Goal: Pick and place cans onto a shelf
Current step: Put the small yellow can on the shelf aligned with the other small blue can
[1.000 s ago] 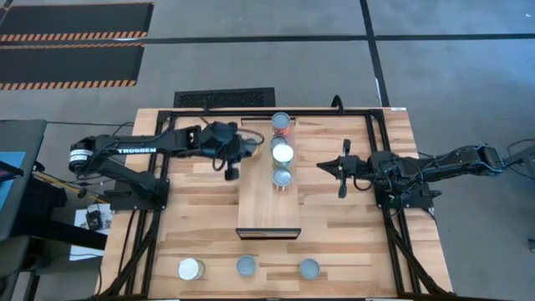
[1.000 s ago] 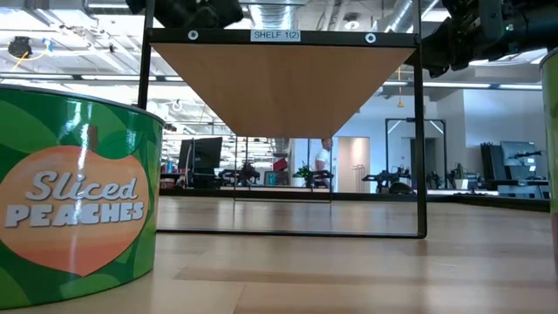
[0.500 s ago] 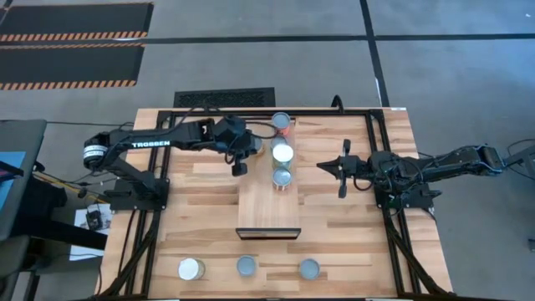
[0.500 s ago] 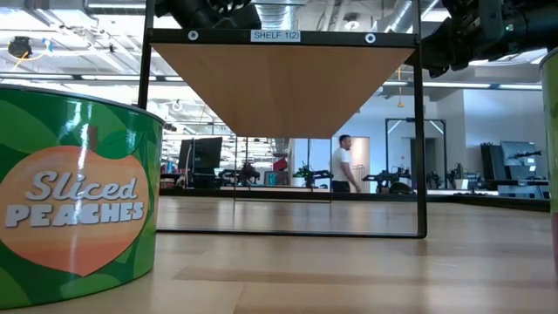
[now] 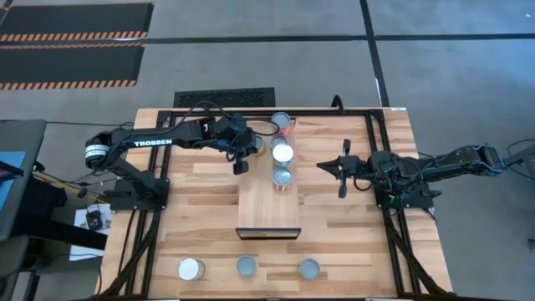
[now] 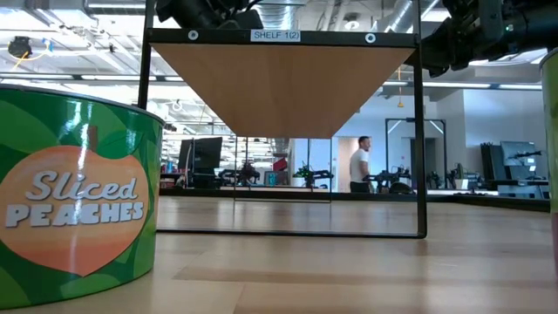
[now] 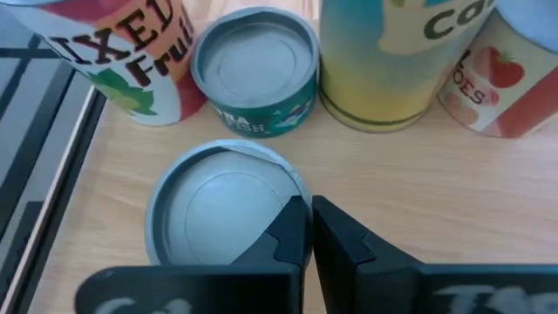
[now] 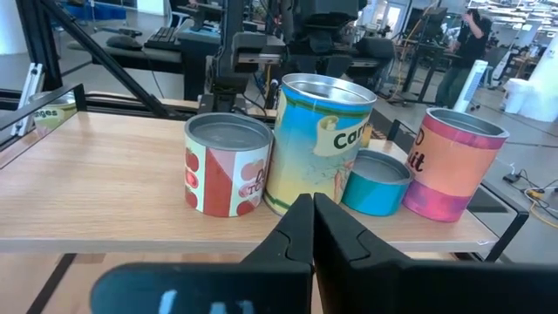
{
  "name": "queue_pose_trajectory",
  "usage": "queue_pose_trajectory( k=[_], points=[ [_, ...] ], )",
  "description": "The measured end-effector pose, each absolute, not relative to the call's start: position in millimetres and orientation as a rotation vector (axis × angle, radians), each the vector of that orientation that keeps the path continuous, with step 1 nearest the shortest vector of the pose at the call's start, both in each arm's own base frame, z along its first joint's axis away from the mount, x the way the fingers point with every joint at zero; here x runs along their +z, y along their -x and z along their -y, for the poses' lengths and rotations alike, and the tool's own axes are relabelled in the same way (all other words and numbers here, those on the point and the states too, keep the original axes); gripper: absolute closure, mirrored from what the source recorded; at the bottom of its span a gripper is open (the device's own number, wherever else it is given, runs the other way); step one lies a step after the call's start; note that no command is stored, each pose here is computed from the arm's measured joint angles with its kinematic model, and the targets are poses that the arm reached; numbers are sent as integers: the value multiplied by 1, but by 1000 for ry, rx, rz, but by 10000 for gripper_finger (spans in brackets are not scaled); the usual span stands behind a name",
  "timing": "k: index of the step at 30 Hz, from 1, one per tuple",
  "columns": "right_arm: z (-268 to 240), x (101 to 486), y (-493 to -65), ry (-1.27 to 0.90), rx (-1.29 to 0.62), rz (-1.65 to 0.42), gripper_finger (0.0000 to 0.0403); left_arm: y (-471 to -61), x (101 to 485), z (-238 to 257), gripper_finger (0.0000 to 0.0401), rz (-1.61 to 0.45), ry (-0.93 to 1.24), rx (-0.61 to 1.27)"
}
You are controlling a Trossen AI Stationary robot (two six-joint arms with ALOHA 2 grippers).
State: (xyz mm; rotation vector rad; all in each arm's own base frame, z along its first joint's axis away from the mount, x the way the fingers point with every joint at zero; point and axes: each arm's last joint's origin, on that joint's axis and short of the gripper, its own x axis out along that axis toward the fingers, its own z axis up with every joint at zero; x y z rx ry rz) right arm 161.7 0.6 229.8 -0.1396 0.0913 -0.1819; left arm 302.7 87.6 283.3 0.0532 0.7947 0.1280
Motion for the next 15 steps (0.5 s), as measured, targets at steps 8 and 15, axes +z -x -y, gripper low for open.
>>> queue_pose_trajectory(
  k=[8,15],
  points=[
    [-1,230,-162,142,-182,-91,382,-303,284,-88,400,-782,-41,127],
    [-1,230,-162,142,-182,-92,386,-304,284,-86,399,-774,-20,90]
  ],
)
